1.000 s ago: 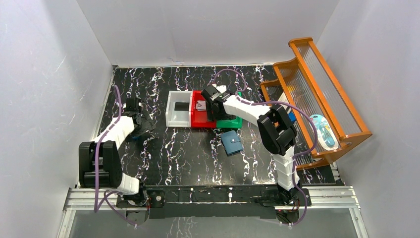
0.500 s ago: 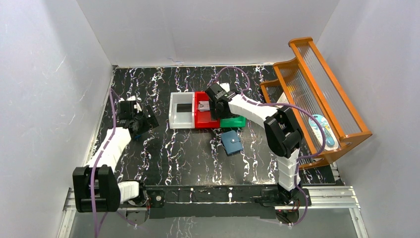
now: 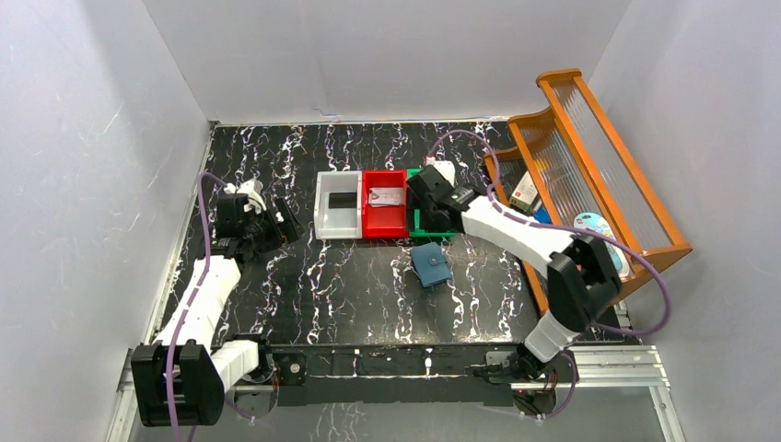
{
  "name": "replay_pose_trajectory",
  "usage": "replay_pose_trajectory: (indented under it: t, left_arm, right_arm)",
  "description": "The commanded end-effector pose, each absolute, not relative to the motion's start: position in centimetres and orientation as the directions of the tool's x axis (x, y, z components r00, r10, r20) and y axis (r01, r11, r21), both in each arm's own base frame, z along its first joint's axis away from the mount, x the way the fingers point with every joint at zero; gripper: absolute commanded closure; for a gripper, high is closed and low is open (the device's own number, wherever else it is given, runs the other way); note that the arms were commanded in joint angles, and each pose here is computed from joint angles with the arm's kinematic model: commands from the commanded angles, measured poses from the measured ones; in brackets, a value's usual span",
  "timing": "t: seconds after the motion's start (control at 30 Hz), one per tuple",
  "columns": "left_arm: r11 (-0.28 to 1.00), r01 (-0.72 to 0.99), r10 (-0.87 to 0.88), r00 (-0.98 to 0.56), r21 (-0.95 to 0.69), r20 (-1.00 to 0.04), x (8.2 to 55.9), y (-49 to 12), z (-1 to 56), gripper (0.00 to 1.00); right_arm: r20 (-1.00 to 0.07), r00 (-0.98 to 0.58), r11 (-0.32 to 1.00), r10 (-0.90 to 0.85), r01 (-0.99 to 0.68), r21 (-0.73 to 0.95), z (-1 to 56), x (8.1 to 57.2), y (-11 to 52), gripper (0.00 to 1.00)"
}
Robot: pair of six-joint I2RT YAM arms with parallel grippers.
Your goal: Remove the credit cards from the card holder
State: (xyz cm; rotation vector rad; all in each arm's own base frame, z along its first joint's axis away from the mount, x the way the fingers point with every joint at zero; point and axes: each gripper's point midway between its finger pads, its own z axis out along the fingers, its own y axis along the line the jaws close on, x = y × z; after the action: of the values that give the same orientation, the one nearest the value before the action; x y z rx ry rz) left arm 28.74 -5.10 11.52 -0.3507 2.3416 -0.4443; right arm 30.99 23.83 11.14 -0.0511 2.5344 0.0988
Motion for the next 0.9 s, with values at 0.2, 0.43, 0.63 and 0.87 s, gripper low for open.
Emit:
replay_pose_trajectory:
  t: [0.2, 0.43, 0.63, 0.87]
  left_arm:
    - [0.913, -0.081, -0.331, -0.719, -0.4, -0.61, 27.8, -5.3, 12.0, 0.02]
    - [0.907, -0.086, -0.343, -0.717, -0.412, -0.607, 28.1, -5.4, 12.0, 0.02]
    - [0.909, -0.091, -0.344, -0.716, -0.407, -0.607, 28.1, -5.3, 11.9, 0.02]
    - [0.909, -0.096, -0.346, -0.715, -0.405, -0.608, 28.0, -5.2, 11.8, 0.02]
  right_arm:
    - [-0.56, -0.815, 0.965, 0.148, -0.005, 0.262, 11.9, 27.8, 24.0, 0.08]
    - [-0.634, -0.753, 0.97, 0.174, 0.022, 0.24, 13.6, 32.4, 26.0, 0.08]
    - [-0.62, -0.778, 0.994, 0.103, 0.052, 0.101, 10.6, 36.2, 27.7, 0.07]
    - [-0.527, -0.85, 0.999, 0.006, -0.02, 0.045, 7.4, 35.8, 29.1, 0.09]
